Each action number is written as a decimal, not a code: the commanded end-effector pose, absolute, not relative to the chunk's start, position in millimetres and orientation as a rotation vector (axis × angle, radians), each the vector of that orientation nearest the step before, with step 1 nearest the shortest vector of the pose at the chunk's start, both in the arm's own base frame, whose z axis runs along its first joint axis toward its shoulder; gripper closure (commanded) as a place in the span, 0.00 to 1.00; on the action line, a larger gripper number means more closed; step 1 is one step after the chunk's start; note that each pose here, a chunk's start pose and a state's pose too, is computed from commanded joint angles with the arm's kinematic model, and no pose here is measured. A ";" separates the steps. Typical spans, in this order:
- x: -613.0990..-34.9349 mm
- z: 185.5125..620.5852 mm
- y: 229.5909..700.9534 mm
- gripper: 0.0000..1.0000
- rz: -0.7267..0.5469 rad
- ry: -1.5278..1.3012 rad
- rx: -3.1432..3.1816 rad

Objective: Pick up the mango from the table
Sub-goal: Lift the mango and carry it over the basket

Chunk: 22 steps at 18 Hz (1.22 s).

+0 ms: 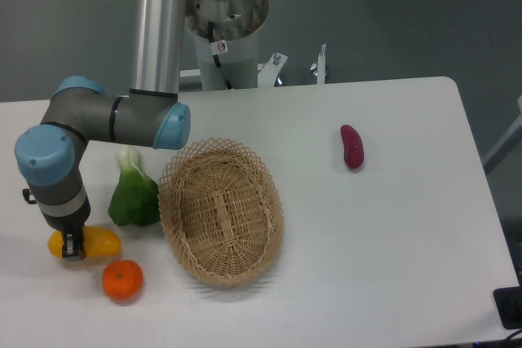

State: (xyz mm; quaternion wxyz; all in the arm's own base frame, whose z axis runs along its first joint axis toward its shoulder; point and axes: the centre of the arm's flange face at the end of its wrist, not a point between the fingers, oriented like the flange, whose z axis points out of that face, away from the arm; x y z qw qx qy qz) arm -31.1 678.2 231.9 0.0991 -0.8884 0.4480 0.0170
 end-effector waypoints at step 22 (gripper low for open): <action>-346.1 372.9 569.4 0.56 0.194 0.649 -2.860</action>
